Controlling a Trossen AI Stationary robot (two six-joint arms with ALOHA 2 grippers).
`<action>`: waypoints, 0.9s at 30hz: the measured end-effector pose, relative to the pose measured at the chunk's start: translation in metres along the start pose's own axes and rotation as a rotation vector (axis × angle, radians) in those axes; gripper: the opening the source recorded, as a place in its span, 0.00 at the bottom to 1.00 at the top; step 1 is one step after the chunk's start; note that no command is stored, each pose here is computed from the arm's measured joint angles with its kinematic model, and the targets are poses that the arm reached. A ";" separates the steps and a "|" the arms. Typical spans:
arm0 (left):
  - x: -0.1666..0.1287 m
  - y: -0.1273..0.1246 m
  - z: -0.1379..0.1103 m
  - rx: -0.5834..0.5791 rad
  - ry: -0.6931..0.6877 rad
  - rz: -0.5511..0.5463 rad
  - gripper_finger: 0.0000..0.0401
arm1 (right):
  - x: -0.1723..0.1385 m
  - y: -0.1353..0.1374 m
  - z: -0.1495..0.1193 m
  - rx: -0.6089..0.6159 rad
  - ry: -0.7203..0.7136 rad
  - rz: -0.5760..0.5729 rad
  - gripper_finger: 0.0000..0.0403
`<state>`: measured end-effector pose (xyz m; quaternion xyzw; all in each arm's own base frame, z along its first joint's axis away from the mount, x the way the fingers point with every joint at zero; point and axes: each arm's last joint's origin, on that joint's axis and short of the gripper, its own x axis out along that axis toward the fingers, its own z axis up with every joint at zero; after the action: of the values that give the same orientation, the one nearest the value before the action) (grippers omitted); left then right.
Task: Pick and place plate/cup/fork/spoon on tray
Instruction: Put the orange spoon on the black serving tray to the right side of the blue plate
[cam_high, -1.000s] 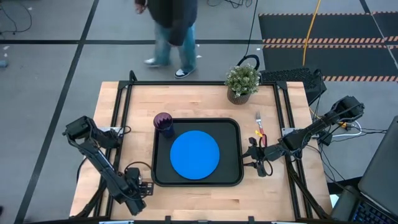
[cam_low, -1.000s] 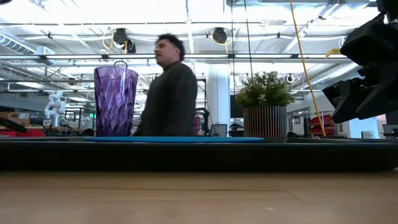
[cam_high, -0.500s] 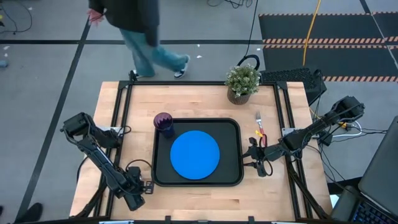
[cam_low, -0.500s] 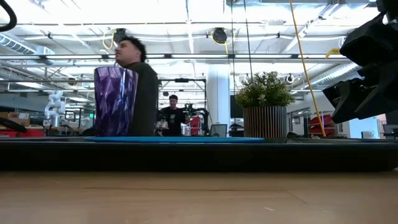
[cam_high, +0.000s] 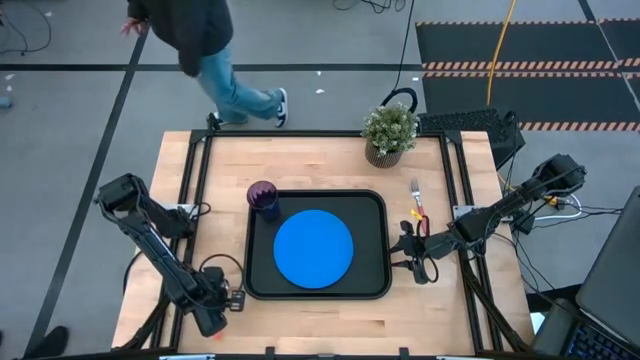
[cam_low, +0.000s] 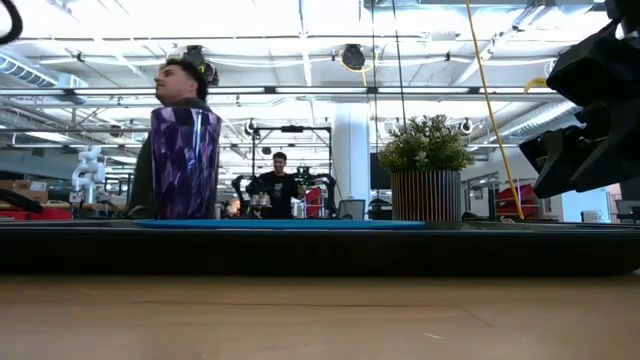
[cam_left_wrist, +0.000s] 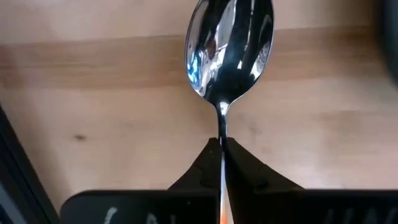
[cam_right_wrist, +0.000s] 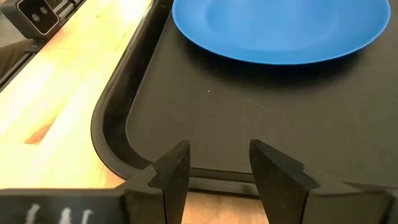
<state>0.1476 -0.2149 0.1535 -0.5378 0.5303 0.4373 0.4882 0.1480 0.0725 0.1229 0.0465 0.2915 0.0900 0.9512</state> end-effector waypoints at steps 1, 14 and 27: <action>-0.003 0.000 0.000 0.000 0.003 -0.014 0.01 | 0.000 0.000 0.000 -0.003 0.000 0.000 0.39; -0.033 -0.034 0.008 0.001 -0.037 -0.185 0.00 | 0.000 0.000 0.000 -0.012 0.000 0.000 0.39; -0.076 -0.103 0.051 0.117 -0.101 -0.345 0.00 | 0.000 -0.001 -0.004 -0.035 0.037 -0.011 0.39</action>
<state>0.2489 -0.1574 0.2277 -0.5687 0.4296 0.3419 0.6125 0.1459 0.0715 0.1198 0.0264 0.3078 0.0908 0.9467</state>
